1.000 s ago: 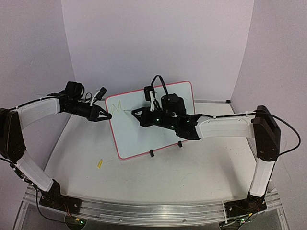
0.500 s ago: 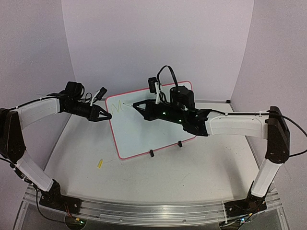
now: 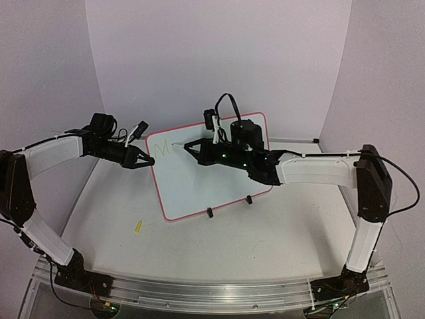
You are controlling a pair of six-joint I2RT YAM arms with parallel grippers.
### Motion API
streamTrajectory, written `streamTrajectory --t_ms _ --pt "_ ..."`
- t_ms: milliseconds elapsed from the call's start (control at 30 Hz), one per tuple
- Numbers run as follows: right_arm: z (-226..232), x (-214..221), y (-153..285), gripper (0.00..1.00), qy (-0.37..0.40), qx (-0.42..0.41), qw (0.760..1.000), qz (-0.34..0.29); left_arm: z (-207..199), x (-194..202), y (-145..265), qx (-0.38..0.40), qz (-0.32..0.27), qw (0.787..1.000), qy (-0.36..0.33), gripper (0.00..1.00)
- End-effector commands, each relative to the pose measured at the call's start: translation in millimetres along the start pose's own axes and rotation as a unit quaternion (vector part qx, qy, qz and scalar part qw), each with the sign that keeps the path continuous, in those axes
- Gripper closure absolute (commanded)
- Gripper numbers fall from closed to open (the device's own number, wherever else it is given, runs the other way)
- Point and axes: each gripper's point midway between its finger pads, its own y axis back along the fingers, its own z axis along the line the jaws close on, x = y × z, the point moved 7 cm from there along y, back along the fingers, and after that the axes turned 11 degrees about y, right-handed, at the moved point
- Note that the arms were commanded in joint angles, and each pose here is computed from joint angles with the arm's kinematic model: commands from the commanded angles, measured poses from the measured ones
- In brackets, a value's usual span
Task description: Write a sentence on the whiteboard
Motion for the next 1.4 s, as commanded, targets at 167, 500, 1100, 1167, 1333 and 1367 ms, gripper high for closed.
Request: streamTrajectory --t_ms 167,500,1100,1167,1333,1367 --pt "-4.8 -9.5 -14.1 1.0 -0.005 -0.001 1.0 -0.021 1.5 1.7 2.7 -0.03 0.0 1.0 -0.006 1.0" --pt "-9.4 -7.1 -19.9 1.0 0.002 0.004 1.0 -0.018 1.4 1.7 2.6 -0.03 0.0 1.0 -0.006 1.0" --pt "-13.6 21.4 -14.5 1.0 -0.002 0.004 1.0 0.029 2.8 2.5 1.3 -0.03 0.002 1.0 -0.004 1.0" --pt "-14.2 21.6 -12.4 1.0 -0.002 0.008 1.0 0.029 3.0 2.4 1.5 -0.031 0.002 1.0 -0.004 1.0" --pt "-18.4 19.0 -5.5 1.0 0.001 0.037 0.999 0.021 2.9 2.5 1.3 -0.031 0.002 1.0 -0.004 1.0" --pt "-19.1 17.8 -4.0 1.0 0.002 0.043 0.999 0.019 2.6 2.4 1.4 -0.031 0.002 1.0 -0.004 1.0"
